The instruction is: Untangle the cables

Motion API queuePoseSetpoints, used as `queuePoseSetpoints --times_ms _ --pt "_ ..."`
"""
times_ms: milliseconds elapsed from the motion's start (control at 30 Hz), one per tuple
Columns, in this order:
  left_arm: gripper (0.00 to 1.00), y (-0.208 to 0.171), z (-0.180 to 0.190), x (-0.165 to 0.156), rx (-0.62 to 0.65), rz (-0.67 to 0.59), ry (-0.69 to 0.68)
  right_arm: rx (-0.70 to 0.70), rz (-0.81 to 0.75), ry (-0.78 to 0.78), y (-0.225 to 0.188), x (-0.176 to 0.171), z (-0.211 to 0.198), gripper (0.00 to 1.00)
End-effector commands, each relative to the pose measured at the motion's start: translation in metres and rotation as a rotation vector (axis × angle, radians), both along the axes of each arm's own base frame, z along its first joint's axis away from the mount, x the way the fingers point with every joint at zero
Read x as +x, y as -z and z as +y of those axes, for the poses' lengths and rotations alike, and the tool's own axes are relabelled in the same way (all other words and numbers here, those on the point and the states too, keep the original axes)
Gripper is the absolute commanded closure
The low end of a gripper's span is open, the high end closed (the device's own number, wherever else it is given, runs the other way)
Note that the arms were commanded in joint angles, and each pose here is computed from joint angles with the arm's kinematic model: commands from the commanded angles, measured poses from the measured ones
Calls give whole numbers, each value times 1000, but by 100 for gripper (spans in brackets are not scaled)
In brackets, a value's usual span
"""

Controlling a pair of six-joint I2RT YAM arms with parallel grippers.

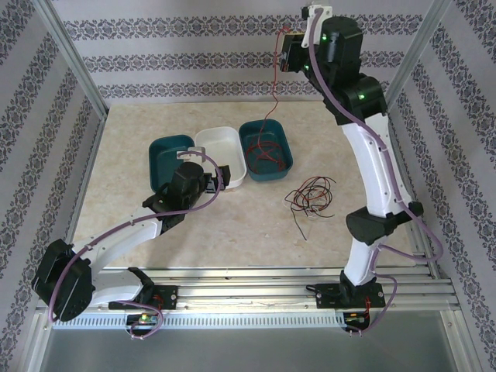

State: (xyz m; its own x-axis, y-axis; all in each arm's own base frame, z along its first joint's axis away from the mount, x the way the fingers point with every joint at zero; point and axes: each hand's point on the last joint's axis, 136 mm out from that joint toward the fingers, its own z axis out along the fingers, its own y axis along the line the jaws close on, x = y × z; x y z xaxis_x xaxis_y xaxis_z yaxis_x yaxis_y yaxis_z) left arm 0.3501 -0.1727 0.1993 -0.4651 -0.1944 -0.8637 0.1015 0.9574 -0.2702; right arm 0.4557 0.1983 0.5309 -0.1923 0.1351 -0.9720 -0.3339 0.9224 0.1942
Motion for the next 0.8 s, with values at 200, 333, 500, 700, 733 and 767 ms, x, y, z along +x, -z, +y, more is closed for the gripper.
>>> queuePoseSetpoints --times_ms 200,333,500,700,733,767 --pt "1 3 4 3 -29 6 -23 -9 70 -5 34 24 16 100" --pt "1 6 2 4 -32 15 -17 -72 121 62 63 36 8 100" --pt "1 9 -1 6 -35 23 -8 -153 214 161 106 49 -12 100" --pt "1 13 -4 7 -36 33 -5 -201 347 154 156 41 -15 100" --pt "1 13 -5 8 -37 33 -3 -200 367 143 164 37 -14 100" --pt "1 13 -5 9 -38 34 -2 -195 386 129 169 32 -11 100"
